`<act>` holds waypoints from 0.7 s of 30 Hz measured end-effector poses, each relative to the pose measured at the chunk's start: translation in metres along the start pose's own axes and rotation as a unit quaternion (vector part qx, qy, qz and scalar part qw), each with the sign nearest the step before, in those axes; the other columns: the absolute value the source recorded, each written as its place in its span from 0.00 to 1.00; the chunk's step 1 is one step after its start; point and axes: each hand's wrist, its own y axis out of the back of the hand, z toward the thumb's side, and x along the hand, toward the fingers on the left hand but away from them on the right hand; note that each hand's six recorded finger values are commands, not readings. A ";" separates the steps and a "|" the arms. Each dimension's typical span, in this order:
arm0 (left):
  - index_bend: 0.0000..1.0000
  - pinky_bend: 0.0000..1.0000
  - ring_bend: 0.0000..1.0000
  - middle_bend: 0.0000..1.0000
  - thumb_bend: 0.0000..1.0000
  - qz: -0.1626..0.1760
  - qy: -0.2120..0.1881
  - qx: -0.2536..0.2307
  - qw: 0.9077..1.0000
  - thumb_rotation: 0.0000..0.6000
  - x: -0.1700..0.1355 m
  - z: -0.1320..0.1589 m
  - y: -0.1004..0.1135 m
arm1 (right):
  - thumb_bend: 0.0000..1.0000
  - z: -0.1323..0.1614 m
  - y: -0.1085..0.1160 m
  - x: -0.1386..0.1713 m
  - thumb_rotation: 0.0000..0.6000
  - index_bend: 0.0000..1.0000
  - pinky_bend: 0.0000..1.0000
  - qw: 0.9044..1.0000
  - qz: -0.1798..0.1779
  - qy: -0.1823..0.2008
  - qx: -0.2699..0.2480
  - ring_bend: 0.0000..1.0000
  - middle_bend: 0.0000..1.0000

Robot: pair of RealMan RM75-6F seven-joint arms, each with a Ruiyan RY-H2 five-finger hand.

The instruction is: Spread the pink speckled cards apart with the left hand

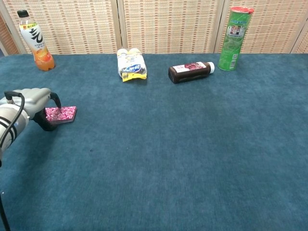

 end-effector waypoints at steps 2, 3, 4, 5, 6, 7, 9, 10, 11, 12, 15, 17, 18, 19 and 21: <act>0.27 1.00 1.00 1.00 0.33 0.004 -0.001 -0.004 1.000 1.00 0.001 0.002 0.001 | 0.42 0.000 0.000 0.000 1.00 0.12 0.31 1.000 -0.001 0.000 0.000 0.00 0.01; 0.27 1.00 1.00 1.00 0.33 0.006 -0.001 -0.006 1.000 1.00 0.001 0.002 0.001 | 0.42 0.000 0.000 0.000 1.00 0.12 0.31 1.000 -0.001 0.000 0.000 0.00 0.01; 0.27 1.00 1.00 1.00 0.33 0.007 -0.001 -0.007 1.000 1.00 0.002 0.003 0.002 | 0.42 0.000 0.000 0.000 1.00 0.12 0.31 1.000 0.000 0.000 0.000 0.00 0.01; 0.27 1.00 1.00 1.00 0.33 0.007 -0.002 -0.008 1.000 1.00 0.002 0.004 0.002 | 0.42 0.000 0.000 0.000 1.00 0.12 0.31 1.000 0.000 0.000 0.000 0.00 0.01; 0.27 1.00 1.00 1.00 0.33 0.007 -0.002 -0.009 1.000 1.00 0.002 0.004 0.002 | 0.42 0.000 0.000 0.000 1.00 0.12 0.31 1.000 0.000 0.000 0.000 0.00 0.01; 0.27 1.00 1.00 1.00 0.33 0.008 -0.003 -0.009 1.000 1.00 0.002 0.005 0.003 | 0.42 0.000 0.000 0.000 1.00 0.12 0.31 1.000 0.000 0.000 0.000 0.00 0.01; 0.27 1.00 1.00 1.00 0.32 0.007 -0.004 -0.009 1.000 1.00 0.002 0.005 0.002 | 0.42 0.000 0.000 0.000 1.00 0.12 0.31 1.000 0.000 0.000 0.000 0.00 0.01; 0.27 1.00 1.00 1.00 0.32 0.007 -0.004 -0.009 1.000 1.00 0.002 0.006 0.002 | 0.42 0.000 0.000 0.000 1.00 0.12 0.31 1.000 0.001 0.000 0.000 0.00 0.01; 0.27 1.00 1.00 1.00 0.32 0.006 -0.004 -0.008 1.000 1.00 0.002 0.006 0.002 | 0.42 0.000 0.000 0.000 1.00 0.12 0.31 1.000 0.001 0.001 0.000 0.00 0.01; 0.27 1.00 1.00 1.00 0.33 0.006 -0.004 -0.008 1.000 1.00 0.003 0.006 0.002 | 0.42 0.000 0.000 0.000 1.00 0.12 0.31 1.000 0.001 0.001 0.000 0.00 0.01; 0.27 1.00 1.00 1.00 0.33 0.005 -0.002 -0.005 1.000 1.00 0.005 0.006 0.001 | 0.42 0.000 -0.001 0.000 1.00 0.12 0.31 1.000 0.002 0.001 0.000 0.00 0.01; 0.27 1.00 1.00 1.00 0.33 0.003 -0.002 -0.004 1.000 1.00 0.006 0.007 0.001 | 0.42 0.000 -0.001 0.000 1.00 0.12 0.31 1.000 0.003 0.001 0.001 0.00 0.01; 0.28 1.00 1.00 1.00 0.32 0.003 -0.001 -0.003 1.000 1.00 0.006 0.007 0.001 | 0.42 0.000 -0.001 0.000 1.00 0.12 0.31 1.000 0.004 0.001 0.001 0.00 0.01; 0.28 1.00 1.00 1.00 0.32 0.003 0.000 -0.002 1.000 1.00 0.007 0.007 0.001 | 0.42 0.000 -0.002 0.000 1.00 0.12 0.31 1.000 0.005 0.001 0.001 0.00 0.01; 0.29 1.00 1.00 1.00 0.32 0.003 0.001 -0.002 1.000 1.00 0.008 0.007 0.001 | 0.42 0.001 -0.002 0.000 1.00 0.12 0.31 1.000 0.006 0.001 0.001 0.00 0.01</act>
